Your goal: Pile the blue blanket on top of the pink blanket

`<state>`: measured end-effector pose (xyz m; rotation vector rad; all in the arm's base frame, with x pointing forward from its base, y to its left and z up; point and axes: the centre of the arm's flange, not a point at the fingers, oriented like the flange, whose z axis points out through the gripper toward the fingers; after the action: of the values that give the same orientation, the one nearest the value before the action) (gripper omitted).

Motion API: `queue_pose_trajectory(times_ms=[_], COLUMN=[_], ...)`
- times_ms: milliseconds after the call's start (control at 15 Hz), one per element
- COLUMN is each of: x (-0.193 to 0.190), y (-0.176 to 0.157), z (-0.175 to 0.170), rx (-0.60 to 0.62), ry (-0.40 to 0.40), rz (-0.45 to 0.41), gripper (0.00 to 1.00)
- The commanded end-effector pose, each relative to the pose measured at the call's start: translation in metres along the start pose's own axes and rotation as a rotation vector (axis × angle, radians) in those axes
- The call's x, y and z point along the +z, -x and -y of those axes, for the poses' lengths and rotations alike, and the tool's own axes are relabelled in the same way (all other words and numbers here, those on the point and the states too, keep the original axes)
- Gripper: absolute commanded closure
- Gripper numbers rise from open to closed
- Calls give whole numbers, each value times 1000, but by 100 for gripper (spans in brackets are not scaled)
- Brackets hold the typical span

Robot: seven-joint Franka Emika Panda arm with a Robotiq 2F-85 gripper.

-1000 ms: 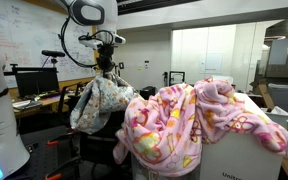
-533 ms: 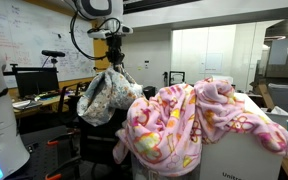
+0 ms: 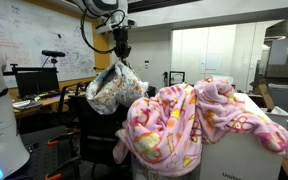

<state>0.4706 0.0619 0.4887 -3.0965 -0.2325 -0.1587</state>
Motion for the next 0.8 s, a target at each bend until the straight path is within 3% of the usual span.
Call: queue_pose_trajectory(times_ms=[0,733], x=[-32,-119], y=[-29,-45], z=[-10,-123], rx=[69,398], ry=[58,223], rz=[-23,-186], gripper=[99,99])
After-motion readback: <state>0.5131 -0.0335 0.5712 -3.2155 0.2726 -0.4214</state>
